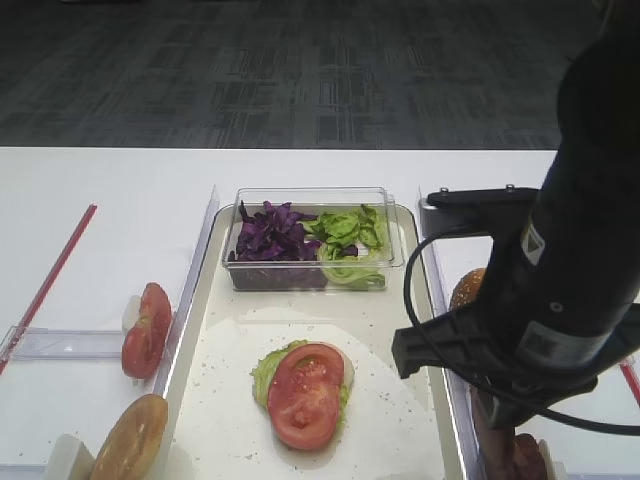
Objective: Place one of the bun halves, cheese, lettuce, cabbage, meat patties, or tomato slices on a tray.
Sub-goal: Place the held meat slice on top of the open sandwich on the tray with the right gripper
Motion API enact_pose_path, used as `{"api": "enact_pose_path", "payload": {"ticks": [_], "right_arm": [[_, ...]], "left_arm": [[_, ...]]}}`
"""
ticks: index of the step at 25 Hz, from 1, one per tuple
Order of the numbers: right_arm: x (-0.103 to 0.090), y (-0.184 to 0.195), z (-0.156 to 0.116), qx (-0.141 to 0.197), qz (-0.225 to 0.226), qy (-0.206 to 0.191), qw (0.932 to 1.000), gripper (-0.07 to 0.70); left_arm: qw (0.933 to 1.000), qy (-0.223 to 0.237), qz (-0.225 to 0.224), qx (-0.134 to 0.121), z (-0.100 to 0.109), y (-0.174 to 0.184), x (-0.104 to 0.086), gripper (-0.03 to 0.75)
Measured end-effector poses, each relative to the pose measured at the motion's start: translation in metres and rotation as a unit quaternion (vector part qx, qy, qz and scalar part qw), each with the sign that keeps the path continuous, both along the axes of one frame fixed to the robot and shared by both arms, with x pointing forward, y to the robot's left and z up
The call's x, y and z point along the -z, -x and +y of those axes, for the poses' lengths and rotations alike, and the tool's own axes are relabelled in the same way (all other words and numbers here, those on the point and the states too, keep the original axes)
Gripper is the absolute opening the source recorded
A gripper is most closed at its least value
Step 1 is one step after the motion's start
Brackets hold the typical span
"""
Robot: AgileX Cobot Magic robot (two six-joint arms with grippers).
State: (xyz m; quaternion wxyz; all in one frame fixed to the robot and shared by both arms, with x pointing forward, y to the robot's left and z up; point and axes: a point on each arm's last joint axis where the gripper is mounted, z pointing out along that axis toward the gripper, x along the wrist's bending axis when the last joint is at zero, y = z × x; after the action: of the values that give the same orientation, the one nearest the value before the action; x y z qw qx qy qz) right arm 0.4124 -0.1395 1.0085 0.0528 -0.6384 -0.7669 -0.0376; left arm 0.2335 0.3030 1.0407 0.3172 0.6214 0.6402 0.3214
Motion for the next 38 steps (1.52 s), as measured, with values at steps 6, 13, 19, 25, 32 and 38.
{"api": "enact_pose_path", "payload": {"ticks": [6, 13, 19, 25, 32, 38], "right_arm": [[-0.008, -0.003, 0.002, -0.005, -0.005, -0.004, 1.0, 0.125], [-0.008, -0.002, 0.002, -0.005, -0.003, -0.002, 1.0, 0.125], [-0.008, -0.002, 0.002, -0.007, -0.001, -0.001, 1.0, 0.125], [-0.01, -0.001, 0.005, -0.027, -0.005, -0.023, 0.9993, 0.125], [-0.012, 0.0, 0.007, -0.043, -0.005, -0.04, 0.9983, 0.125], [-0.018, -0.001, 0.018, -0.06, -0.028, -0.107, 0.9921, 0.125]], "left_arm": [[1.0, 0.0, 0.0, 0.0, 0.0, 0.0, 0.0, 0.565], [1.0, 0.0, 0.0, 0.0, 0.0, 0.0, 0.0, 0.565], [1.0, 0.0, 0.0, 0.0, 0.0, 0.0, 0.0, 0.565], [1.0, 0.0, 0.0, 0.0, 0.0, 0.0, 0.0, 0.565], [1.0, 0.0, 0.0, 0.0, 0.0, 0.0, 0.0, 0.565], [1.0, 0.0, 0.0, 0.0, 0.0, 0.0, 0.0, 0.565]]}}
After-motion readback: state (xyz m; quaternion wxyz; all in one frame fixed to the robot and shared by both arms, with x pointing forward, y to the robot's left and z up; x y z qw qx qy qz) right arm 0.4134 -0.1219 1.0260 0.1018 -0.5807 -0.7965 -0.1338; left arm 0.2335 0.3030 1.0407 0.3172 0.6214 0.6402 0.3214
